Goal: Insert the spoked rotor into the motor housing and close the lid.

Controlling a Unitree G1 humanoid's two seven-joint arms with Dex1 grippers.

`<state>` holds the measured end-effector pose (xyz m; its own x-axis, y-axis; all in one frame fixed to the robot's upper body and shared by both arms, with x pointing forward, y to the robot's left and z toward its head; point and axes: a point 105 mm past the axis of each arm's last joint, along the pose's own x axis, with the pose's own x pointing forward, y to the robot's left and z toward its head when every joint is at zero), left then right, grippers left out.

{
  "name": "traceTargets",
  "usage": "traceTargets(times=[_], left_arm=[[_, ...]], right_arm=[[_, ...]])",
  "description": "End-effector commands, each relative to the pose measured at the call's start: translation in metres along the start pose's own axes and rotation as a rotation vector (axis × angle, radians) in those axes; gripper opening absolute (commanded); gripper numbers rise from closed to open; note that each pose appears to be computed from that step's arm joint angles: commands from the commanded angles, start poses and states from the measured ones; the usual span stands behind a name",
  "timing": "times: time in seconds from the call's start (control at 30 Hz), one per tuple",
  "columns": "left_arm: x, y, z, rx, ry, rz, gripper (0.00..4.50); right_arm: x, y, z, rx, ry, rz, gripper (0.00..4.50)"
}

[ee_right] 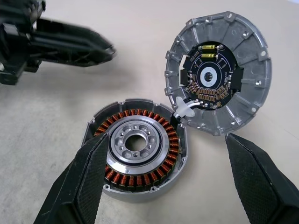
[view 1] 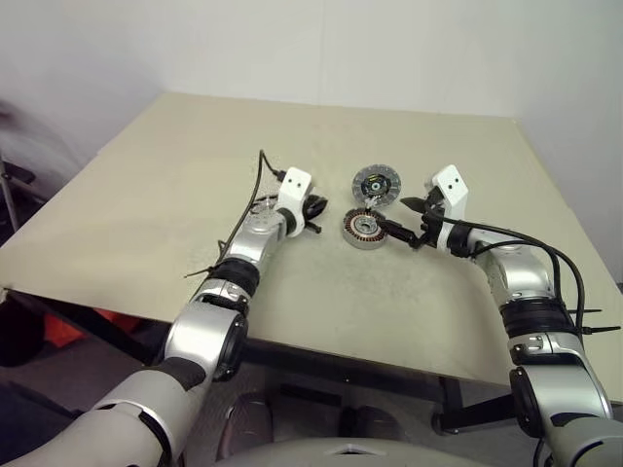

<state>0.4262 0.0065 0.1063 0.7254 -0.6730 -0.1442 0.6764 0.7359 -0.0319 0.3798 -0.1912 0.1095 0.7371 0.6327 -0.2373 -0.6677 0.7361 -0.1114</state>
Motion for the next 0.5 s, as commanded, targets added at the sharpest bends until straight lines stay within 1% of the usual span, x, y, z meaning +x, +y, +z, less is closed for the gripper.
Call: traceTargets(times=[0.03, 0.17, 0.27, 0.37, 0.5], left_arm=[[0.008, -0.028, 0.038, 0.029, -0.078, -0.144, 0.75], [0.011, -0.043, 0.032, 0.051, -0.033, -0.218, 0.75], [0.014, -0.053, 0.02, 0.083, 0.023, -0.258, 0.75], [0.016, -0.056, 0.011, 0.127, 0.063, -0.266, 0.75], [0.019, -0.057, 0.006, 0.166, 0.088, -0.257, 0.75]], right_arm=[[-0.003, -0.003, 0.021, -0.038, -0.061, -0.012, 4.5], [-0.004, -0.004, 0.022, -0.038, -0.063, -0.018, 4.5], [-0.006, -0.005, 0.023, -0.037, -0.065, -0.027, 4.5], [-0.008, -0.006, 0.023, -0.037, -0.065, -0.032, 4.5], [-0.009, -0.006, 0.022, -0.036, -0.064, -0.039, 4.5]])
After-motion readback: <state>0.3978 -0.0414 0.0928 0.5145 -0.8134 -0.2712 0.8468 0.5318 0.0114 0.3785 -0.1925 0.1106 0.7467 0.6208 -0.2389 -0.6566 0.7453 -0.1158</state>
